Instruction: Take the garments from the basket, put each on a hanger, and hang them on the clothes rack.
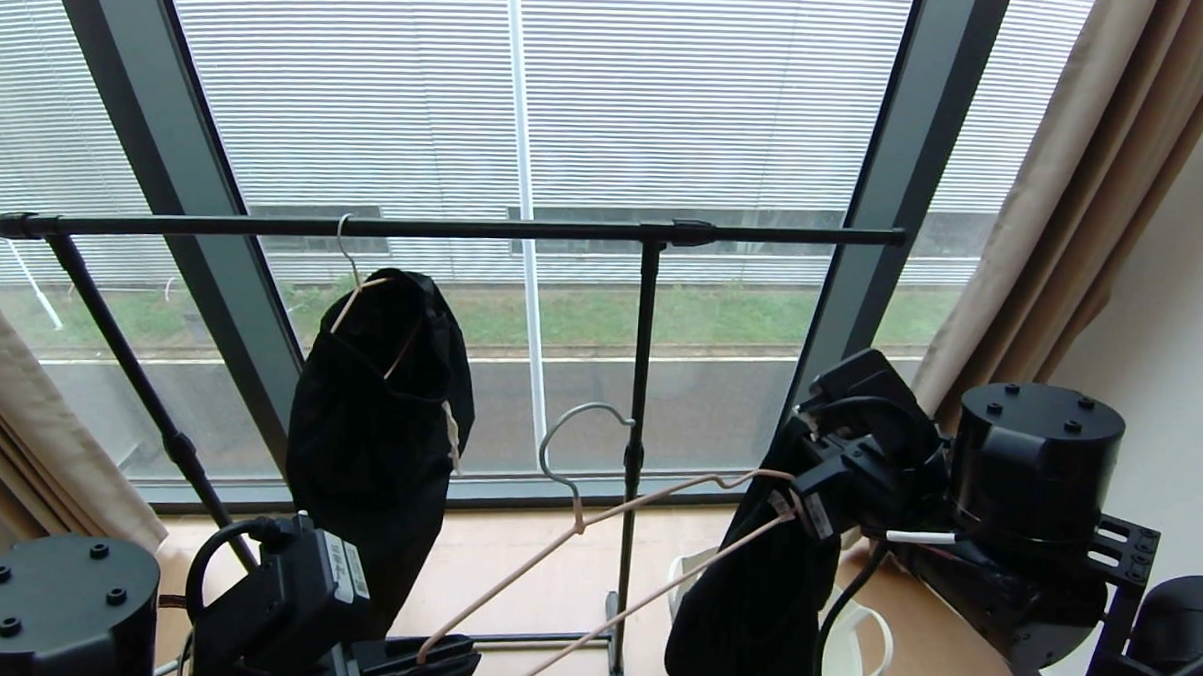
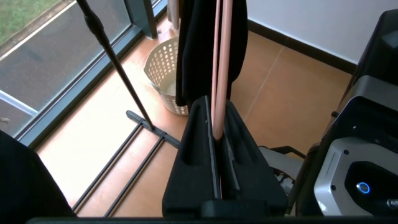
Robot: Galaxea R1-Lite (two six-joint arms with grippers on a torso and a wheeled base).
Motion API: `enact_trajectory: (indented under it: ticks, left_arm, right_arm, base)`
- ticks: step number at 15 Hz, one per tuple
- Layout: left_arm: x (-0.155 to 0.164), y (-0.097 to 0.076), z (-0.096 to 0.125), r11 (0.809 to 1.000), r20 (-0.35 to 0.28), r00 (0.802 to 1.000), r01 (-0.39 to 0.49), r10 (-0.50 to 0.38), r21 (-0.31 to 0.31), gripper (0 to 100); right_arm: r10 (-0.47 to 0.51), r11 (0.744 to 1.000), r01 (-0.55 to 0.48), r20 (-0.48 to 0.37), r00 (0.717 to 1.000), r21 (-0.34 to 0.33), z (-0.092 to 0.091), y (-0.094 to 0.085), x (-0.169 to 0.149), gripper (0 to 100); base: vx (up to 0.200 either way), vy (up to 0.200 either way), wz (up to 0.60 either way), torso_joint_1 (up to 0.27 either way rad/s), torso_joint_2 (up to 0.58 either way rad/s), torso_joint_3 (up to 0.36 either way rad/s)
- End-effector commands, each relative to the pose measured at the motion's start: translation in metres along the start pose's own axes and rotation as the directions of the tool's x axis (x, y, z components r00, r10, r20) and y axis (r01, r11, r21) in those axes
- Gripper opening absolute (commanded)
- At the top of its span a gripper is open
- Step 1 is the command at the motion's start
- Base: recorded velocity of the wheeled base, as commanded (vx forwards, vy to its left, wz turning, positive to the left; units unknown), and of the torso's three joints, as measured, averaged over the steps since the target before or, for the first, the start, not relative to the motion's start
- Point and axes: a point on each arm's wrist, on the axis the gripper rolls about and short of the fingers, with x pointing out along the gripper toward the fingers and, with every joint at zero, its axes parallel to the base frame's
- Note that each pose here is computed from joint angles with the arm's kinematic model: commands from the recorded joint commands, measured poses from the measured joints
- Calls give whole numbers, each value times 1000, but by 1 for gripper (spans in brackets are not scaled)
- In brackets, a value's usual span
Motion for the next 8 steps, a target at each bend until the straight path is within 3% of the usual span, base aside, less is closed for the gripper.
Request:
enact_trajectory:
  ticks: [1,8]
  left_arm:
    - [1,3,1,1000,4,1000,-17,17,-6,0]
    - [4,6,2,1000,-4,1000,-27,27,-13,0]
  right_arm:
    - [3,1000,-3,-9,1000,-5,-2,1,1,0]
    - [44,999,-44,9,999,-14,0,11,-5,0]
  base:
    - [0,0,0,0,0,0]
    - [0,0,0,0,0,0]
